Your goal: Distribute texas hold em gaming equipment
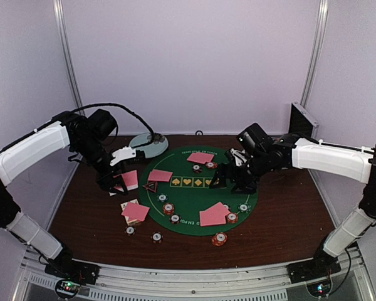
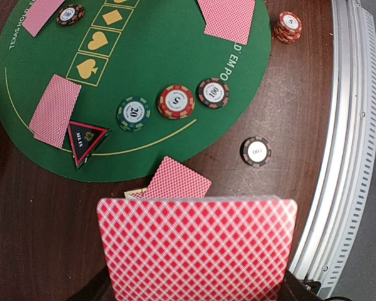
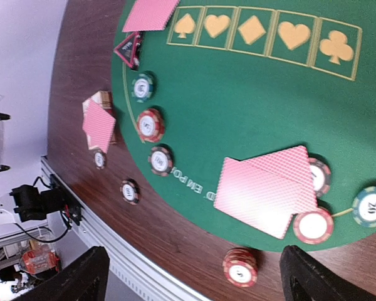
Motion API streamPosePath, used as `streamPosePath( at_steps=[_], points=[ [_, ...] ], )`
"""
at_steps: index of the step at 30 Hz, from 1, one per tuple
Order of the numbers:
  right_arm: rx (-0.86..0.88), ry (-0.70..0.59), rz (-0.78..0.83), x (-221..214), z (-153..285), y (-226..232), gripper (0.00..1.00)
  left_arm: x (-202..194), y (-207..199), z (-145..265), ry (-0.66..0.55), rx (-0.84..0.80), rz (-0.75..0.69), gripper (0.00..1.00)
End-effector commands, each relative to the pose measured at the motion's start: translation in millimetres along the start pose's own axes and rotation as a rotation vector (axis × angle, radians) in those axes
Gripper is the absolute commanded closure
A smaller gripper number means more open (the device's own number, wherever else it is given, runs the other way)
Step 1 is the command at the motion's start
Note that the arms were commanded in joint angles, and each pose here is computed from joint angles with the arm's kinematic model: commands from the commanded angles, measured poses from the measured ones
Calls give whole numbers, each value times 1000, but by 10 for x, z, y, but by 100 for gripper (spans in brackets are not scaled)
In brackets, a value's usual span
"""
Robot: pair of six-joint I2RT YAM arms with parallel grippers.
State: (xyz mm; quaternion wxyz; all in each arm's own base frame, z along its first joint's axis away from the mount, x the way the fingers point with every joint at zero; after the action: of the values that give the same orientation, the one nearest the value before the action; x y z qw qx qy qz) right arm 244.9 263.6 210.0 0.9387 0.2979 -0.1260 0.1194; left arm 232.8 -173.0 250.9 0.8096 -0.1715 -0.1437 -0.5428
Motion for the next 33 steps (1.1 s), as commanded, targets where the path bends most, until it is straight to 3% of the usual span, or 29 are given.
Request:
streamPosePath(
  at_steps=[1,8,13,19,33],
  points=[
    [146,-75,30,150,-47,494,0,33,-12,50,-25,5,-17,100],
    [242,-96,55,116,-371,991,1,32,-17,66,-29,12,-18,100],
    [154,-217,19,66,-590,1076,1,39,-20,84,-34,15,-22,100],
    [265,-273,-53,71,-653,1131,0,36,-30,100,-39,18,-28,100],
    [423,-164,2,207,-846,1429,2,34,-47,116,-47,16,-29,100]
  ],
)
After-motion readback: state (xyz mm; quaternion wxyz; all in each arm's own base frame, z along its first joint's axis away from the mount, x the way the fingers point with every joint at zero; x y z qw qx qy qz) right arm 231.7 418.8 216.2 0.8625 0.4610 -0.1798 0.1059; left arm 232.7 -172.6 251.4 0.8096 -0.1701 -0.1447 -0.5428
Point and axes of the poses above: each gripper's point midway between its finger pads, its own z axis back along the fingers, its own y axis along the line the jaws close on, x = y × z, the point moved 7 cm from there along z, back along the fingers, and after that the axes turned 7 degrees about z, right-handed, at the moved point
